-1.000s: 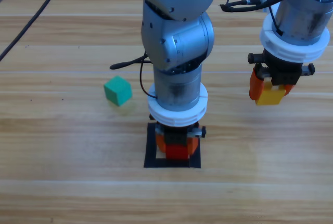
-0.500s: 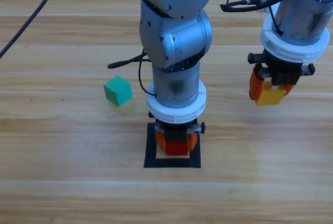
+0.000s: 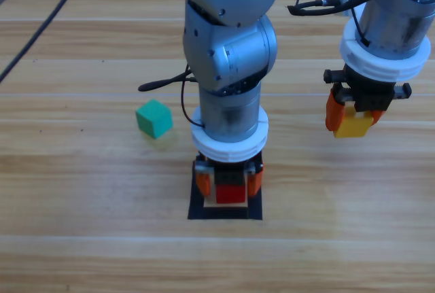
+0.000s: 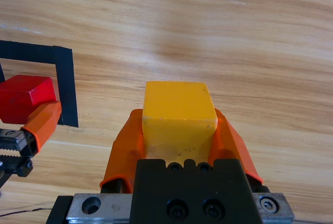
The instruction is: Stack the blocks in the rectangular block: red at the bottom, yellow in the middle, green on top
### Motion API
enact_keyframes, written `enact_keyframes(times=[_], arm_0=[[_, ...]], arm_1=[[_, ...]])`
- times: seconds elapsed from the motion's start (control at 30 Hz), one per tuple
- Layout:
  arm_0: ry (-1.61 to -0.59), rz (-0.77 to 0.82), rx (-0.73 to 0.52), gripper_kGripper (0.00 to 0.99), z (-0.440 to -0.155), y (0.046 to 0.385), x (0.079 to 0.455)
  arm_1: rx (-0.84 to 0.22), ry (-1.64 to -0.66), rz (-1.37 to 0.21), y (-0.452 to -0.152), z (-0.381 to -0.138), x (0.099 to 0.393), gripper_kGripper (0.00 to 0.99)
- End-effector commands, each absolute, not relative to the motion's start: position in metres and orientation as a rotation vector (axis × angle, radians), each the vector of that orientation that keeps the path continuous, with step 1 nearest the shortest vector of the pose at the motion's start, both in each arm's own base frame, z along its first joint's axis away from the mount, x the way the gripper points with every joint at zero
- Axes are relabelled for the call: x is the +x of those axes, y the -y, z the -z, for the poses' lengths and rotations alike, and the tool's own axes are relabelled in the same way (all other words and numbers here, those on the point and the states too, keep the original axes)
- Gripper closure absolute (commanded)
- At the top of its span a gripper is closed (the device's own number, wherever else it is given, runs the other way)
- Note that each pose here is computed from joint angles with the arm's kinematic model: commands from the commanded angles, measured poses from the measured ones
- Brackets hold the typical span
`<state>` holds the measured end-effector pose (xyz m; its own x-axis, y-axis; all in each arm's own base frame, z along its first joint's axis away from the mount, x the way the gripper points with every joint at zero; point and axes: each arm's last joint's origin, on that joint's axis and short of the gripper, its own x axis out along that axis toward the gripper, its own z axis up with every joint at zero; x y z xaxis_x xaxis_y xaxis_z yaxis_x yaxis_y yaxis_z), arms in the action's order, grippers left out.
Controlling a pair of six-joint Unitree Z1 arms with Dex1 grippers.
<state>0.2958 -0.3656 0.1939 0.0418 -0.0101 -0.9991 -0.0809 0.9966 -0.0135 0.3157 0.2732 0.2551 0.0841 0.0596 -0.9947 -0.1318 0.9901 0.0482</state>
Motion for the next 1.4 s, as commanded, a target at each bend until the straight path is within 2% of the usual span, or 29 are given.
enact_keyframes(times=[0.03,0.23,0.37,0.5,0.57,0.73,0.83,0.93,1.03,1.2,1.3,1.4], arm_0=[[-1.548,-0.104,-0.046,0.000,-0.166,0.374,0.292],[-1.532,-0.105,-0.048,0.000,-0.174,0.375,0.284],[-1.489,-0.087,-0.063,0.000,-0.201,0.368,0.280],[-1.402,-0.045,-0.072,0.000,-0.253,0.352,0.273],[-1.347,-0.021,-0.085,0.000,-0.288,0.335,0.271],[-1.231,0.024,-0.144,0.000,-0.361,0.279,0.265],[-1.144,0.053,-0.129,0.000,-0.401,0.229,0.257],[-1.130,0.065,-0.048,0.000,-0.409,0.181,0.270],[-1.183,0.079,0.017,0.000,-0.398,0.140,0.294],[-1.257,0.143,-0.022,0.000,-0.382,0.062,0.324],[-1.284,0.189,-0.017,0.000,-0.371,0.041,0.338],[-1.310,0.237,0.039,0.000,-0.357,0.041,0.354]], arm_1=[[-0.066,-1.462,-0.180,-0.278,-0.264,0.302,0.990],[-0.067,-1.461,-0.179,-0.277,-0.264,0.302,0.990],[-0.067,-1.453,-0.173,-0.276,-0.266,0.301,0.990],[-0.066,-1.420,-0.174,-0.276,-0.277,0.295,0.990],[-0.084,-1.384,-0.186,-0.279,-0.287,0.286,0.990],[-0.067,-1.365,-0.199,-0.289,-0.302,0.272,0.990],[-0.046,-1.371,-0.210,-0.304,-0.311,0.263,0.990],[-0.040,-1.418,-0.252,-0.330,-0.312,0.257,0.990],[-0.033,-1.475,-0.248,-0.358,-0.306,0.259,0.990],[-0.035,-1.530,-0.228,-0.400,-0.288,0.268,0.990],[-0.024,-1.560,-0.197,-0.415,-0.267,0.277,0.990],[-0.012,-1.576,-0.158,-0.423,-0.248,0.283,0.990]])
